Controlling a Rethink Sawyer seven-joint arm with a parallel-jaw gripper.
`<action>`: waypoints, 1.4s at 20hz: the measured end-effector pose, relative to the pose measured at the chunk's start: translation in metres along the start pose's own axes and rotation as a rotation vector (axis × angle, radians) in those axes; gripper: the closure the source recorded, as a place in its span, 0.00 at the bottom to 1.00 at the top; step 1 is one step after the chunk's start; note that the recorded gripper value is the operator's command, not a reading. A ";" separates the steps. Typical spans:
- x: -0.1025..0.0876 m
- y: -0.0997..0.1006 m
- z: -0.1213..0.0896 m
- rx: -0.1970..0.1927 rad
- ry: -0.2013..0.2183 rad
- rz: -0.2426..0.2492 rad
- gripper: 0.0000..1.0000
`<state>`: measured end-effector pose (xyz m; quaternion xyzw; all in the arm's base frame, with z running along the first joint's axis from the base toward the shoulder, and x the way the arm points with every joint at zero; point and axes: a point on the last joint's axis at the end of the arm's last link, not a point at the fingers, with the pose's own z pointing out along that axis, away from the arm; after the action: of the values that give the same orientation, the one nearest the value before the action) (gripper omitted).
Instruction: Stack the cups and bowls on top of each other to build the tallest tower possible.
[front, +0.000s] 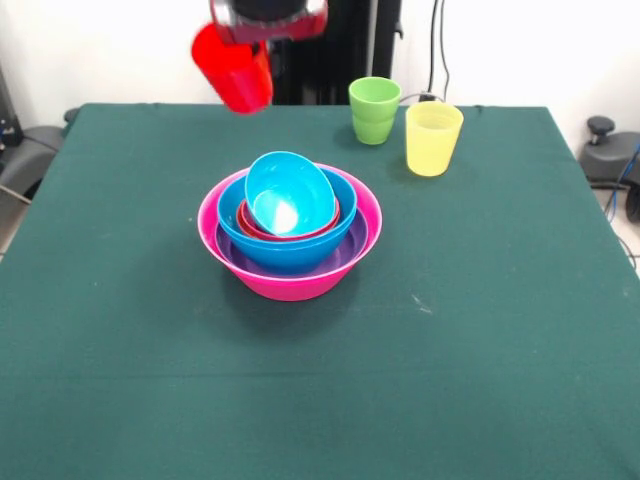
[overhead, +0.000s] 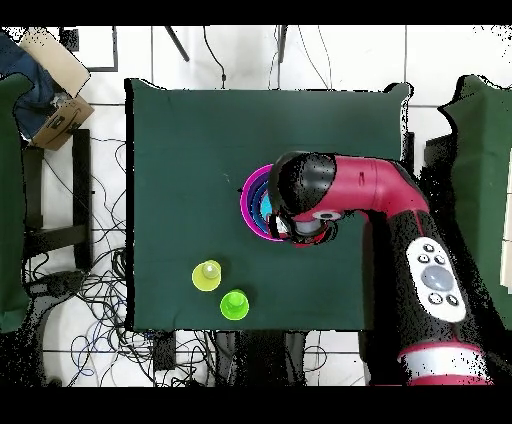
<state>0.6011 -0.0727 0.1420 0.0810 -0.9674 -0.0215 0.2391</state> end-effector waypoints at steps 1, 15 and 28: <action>0.008 -0.004 -0.007 0.004 -0.007 0.012 1.00; 0.015 -0.015 -0.014 0.018 -0.060 0.034 1.00; 0.044 -0.033 0.021 -0.005 -0.140 0.073 1.00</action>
<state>0.5579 -0.1123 0.1406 0.0434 -0.9840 -0.0208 0.1716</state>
